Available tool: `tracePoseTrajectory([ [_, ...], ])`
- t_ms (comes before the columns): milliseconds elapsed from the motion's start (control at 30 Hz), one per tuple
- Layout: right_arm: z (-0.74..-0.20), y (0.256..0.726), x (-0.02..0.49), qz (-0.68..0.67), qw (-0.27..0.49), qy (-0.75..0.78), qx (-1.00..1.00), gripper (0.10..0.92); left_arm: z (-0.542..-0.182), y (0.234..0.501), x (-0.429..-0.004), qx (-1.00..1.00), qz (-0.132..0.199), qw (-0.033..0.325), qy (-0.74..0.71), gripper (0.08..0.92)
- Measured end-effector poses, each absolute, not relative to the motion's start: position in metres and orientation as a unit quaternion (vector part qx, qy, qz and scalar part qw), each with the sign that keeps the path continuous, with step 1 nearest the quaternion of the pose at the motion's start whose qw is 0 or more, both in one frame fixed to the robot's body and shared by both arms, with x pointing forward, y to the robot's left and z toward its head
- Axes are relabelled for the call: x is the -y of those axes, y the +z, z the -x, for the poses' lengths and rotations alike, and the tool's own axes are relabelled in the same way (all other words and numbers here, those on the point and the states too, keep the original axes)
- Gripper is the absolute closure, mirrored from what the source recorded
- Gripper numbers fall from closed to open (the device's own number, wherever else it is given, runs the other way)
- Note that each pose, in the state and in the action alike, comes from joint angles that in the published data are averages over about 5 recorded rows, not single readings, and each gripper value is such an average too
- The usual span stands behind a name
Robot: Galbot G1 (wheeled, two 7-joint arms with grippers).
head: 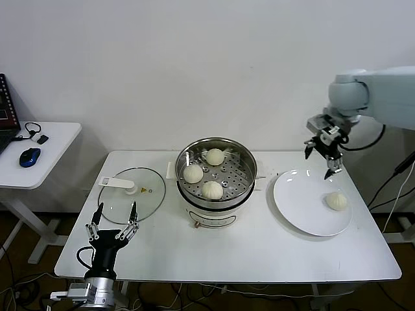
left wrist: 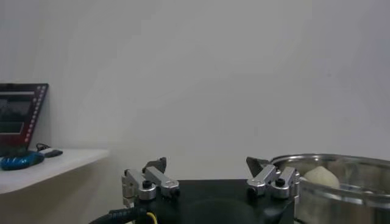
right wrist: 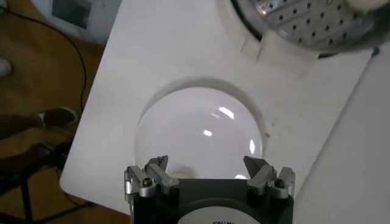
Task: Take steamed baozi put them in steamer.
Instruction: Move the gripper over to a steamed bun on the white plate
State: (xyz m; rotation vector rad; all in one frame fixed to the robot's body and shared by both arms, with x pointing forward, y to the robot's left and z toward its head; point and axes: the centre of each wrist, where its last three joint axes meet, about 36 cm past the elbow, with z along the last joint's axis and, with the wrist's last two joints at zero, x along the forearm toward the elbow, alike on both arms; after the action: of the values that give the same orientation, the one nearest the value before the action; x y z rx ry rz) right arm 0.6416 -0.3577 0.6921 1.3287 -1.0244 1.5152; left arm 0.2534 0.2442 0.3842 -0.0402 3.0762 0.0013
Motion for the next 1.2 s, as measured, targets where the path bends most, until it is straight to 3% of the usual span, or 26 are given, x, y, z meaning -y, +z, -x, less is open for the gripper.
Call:
tracePoseTrajectory([
  [633,-0.631,0.591,0.482,-0.504,0.465,0.563,0.462,0.2,-0.244,0.37,-0.243,-0.999,0.023,0.02,0.015,0.177],
  [1200,-0.643,0.529,0.522,-0.48,0.469,0.557,0.49,0.2,-0.244,0.361,-0.246,-0.999,0.027,0.012,0.023,0.177],
])
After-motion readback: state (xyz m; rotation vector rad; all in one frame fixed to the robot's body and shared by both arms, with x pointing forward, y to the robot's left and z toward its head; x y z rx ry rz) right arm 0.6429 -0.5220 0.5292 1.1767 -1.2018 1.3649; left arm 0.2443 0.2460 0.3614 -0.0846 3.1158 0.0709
